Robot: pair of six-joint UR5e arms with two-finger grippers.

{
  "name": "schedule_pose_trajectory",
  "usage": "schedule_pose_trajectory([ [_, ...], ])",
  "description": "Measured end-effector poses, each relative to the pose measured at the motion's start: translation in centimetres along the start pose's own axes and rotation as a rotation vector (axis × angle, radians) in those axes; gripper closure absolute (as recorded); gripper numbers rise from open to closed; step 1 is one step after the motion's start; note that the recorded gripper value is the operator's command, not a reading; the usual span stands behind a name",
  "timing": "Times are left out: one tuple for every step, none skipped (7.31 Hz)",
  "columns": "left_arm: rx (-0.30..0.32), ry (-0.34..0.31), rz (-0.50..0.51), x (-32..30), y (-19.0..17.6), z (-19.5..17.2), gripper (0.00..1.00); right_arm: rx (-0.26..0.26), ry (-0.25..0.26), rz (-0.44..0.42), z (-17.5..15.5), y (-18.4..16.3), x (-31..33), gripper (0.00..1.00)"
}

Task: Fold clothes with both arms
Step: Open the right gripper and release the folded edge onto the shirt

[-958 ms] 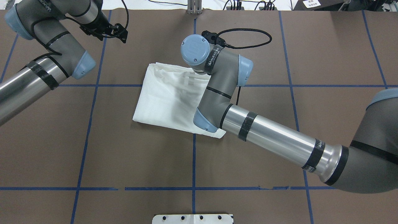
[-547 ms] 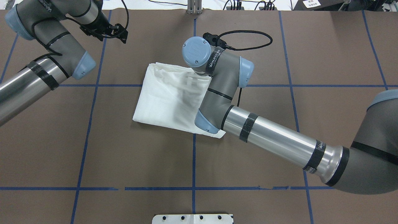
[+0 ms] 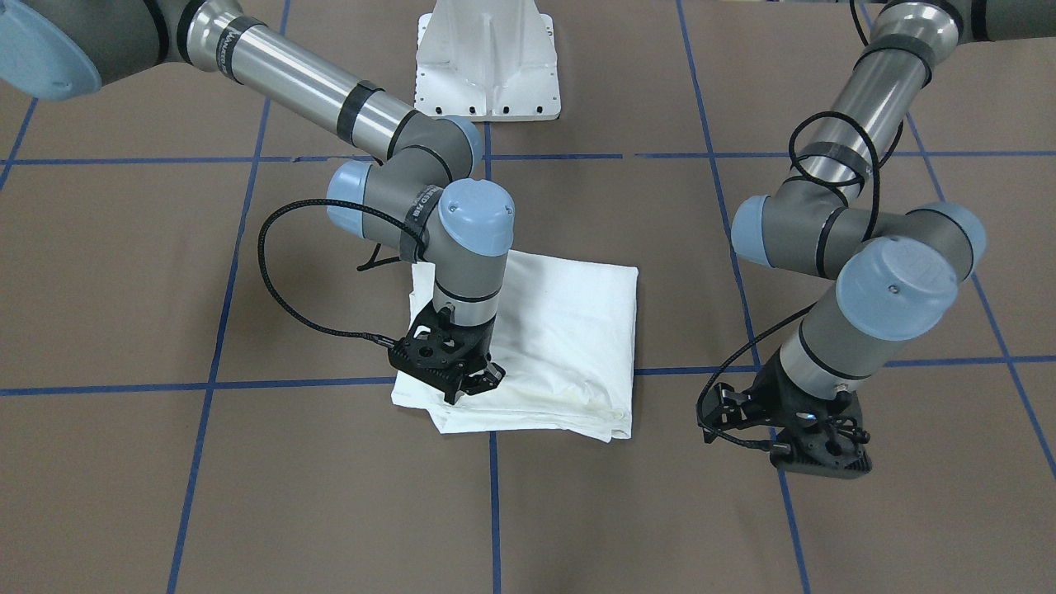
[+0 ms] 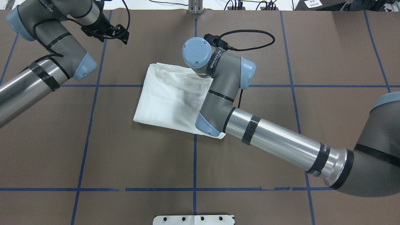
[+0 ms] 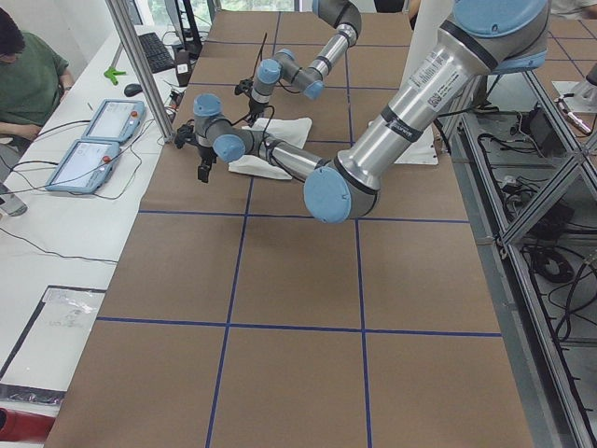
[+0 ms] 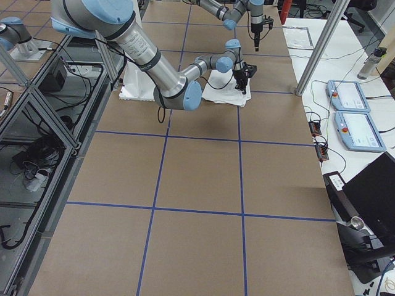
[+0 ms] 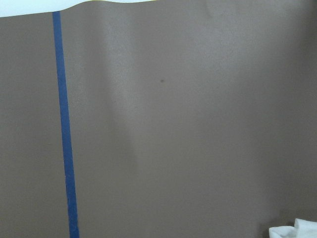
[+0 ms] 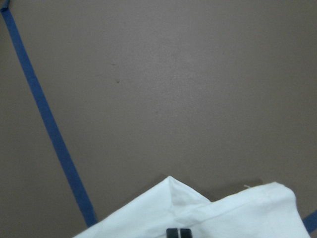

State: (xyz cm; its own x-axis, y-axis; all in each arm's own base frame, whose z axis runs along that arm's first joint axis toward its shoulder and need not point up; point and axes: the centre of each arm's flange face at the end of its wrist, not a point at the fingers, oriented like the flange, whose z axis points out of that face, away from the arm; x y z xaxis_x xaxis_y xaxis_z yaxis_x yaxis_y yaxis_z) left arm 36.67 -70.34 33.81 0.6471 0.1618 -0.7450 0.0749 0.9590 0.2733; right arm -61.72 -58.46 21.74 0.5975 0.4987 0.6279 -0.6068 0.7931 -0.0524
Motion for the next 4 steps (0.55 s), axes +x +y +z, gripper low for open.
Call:
schedule_pose_trajectory([
  [-0.001,0.000,0.000,0.0,0.1,0.1,0.00,0.010,0.014,-0.010,0.2,-0.1,0.4,1.00],
  [-0.001,0.000,0.000,-0.1,0.1,0.1,0.00,0.031,0.027,-0.022,0.6,-0.4,0.9,1.00],
  [0.000,0.001,0.001,-0.1,0.2,0.0,0.00,0.062,0.045,-0.050,1.0,-0.7,1.3,1.00],
  [0.001,0.002,0.001,0.0,0.2,0.0,0.00,0.093,0.065,-0.092,1.2,-1.1,1.5,1.00],
])
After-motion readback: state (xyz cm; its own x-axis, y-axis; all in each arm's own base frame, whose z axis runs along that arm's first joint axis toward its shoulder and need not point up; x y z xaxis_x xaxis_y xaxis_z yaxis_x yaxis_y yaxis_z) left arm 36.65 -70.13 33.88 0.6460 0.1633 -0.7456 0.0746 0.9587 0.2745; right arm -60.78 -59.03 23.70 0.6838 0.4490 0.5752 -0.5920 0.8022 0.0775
